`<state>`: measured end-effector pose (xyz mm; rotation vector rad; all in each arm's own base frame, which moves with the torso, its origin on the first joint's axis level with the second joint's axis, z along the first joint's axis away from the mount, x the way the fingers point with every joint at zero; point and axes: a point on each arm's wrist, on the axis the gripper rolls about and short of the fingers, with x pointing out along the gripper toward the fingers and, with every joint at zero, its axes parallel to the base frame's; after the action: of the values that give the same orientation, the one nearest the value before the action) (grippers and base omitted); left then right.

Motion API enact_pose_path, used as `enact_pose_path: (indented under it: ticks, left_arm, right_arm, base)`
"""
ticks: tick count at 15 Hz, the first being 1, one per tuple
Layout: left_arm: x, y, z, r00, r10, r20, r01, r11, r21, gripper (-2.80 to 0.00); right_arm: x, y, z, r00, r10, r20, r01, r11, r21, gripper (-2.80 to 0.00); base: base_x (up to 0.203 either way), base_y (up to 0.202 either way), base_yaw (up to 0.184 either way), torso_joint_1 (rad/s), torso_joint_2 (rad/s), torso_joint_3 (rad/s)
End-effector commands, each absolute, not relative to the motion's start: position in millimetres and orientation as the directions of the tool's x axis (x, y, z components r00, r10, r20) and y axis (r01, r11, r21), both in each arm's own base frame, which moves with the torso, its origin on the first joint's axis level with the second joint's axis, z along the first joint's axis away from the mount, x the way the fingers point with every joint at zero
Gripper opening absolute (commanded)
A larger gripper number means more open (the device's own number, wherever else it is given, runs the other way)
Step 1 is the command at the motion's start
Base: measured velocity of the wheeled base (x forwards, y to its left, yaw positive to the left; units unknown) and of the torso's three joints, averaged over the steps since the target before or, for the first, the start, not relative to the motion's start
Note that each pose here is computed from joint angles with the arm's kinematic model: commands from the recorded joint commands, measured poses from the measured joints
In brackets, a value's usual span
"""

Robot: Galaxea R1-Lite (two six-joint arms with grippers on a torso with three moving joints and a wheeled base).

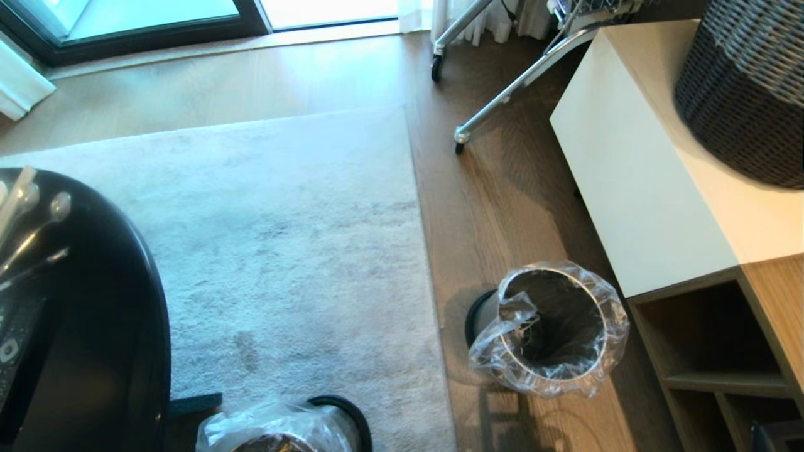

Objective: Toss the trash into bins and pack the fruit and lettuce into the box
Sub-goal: Throw it into the trash can on the right

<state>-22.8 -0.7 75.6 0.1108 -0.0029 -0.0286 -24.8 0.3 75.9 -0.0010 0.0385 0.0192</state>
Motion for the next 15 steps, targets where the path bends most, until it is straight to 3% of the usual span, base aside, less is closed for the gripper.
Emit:
enact_pose_path:
  ticks: [1,8,15]
  left_arm:
    - [-22.7,-0.7,75.7,1.000,-0.028,0.000,0.027,0.994,0.106,-2.80]
    - [-22.7,-0.7,75.7,1.000,-0.026,0.000,0.026,0.994,0.106,-2.80]
    - [-22.7,-0.7,75.7,1.000,-0.026,0.000,0.026,0.994,0.106,-2.80]
  right_arm:
    - [-24.8,0.3,75.7,0.999,0.020,-0.040,-0.020,1.000,0.001,-2.80]
    - [-24.9,0.3,76.1,0.999,0.020,-0.038,-0.020,1.000,-0.001,-2.80]
    - [-32.9,0.6,103.8,0.999,0.033,0.022,-0.033,0.999,-0.011,-2.80]
  base:
    - [0.000,0.000,0.000,-0.001,0.00,-0.193]
    - [0.000,0.000,0.000,0.005,0.00,-0.191]
    - [0.000,0.000,0.000,0.001,0.00,-0.021]
